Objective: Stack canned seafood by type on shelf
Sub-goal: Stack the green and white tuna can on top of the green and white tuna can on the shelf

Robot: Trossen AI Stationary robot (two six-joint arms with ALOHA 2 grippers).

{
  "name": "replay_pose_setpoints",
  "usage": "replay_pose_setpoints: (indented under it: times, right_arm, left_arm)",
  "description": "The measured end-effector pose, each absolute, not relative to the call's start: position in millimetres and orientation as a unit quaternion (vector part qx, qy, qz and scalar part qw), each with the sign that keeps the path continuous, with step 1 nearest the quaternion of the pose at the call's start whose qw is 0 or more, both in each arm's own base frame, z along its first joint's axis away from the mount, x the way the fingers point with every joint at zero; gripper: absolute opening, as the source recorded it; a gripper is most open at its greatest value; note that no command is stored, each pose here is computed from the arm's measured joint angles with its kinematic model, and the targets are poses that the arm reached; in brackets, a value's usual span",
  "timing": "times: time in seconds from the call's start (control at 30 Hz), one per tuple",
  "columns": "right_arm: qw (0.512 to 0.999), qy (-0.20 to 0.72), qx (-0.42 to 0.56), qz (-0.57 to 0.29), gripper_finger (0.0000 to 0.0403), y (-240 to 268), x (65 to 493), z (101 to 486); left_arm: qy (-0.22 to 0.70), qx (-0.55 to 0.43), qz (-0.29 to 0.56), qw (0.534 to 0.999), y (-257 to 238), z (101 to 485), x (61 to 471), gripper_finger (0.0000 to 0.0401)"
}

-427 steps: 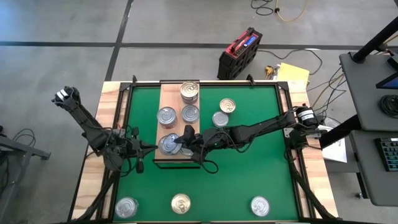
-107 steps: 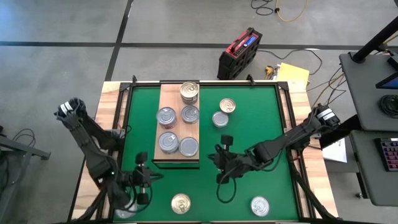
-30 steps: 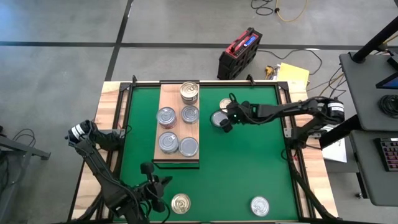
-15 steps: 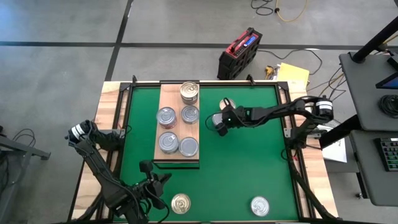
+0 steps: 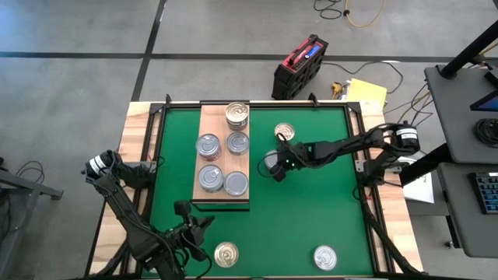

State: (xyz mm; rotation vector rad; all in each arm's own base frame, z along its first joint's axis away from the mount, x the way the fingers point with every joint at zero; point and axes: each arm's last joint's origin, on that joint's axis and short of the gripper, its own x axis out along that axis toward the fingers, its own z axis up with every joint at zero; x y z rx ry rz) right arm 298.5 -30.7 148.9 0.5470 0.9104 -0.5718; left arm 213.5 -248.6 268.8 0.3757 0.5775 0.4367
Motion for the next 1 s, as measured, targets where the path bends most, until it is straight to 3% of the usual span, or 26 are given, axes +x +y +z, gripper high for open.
replay_pose_setpoints:
  times: [0.37,0.77,1.0]
  right_arm:
    - [0.809,0.481,0.273,-0.201,0.0009,28.9,292.0,146.4]
    - [0.773,0.558,0.28,-0.114,0.0009,95.9,262.3,154.4]
    - [0.812,0.514,0.256,-0.107,0.0009,111.2,241.9,182.2]
  left_arm:
    - [0.276,0.17,0.21,0.922,-250.6,269.0,215.0,0.0]
    - [0.286,0.089,0.177,0.938,-261.5,269.1,221.3,0.0]
    - [0.268,0.068,0.128,0.952,-277.3,268.3,237.2,0.0]
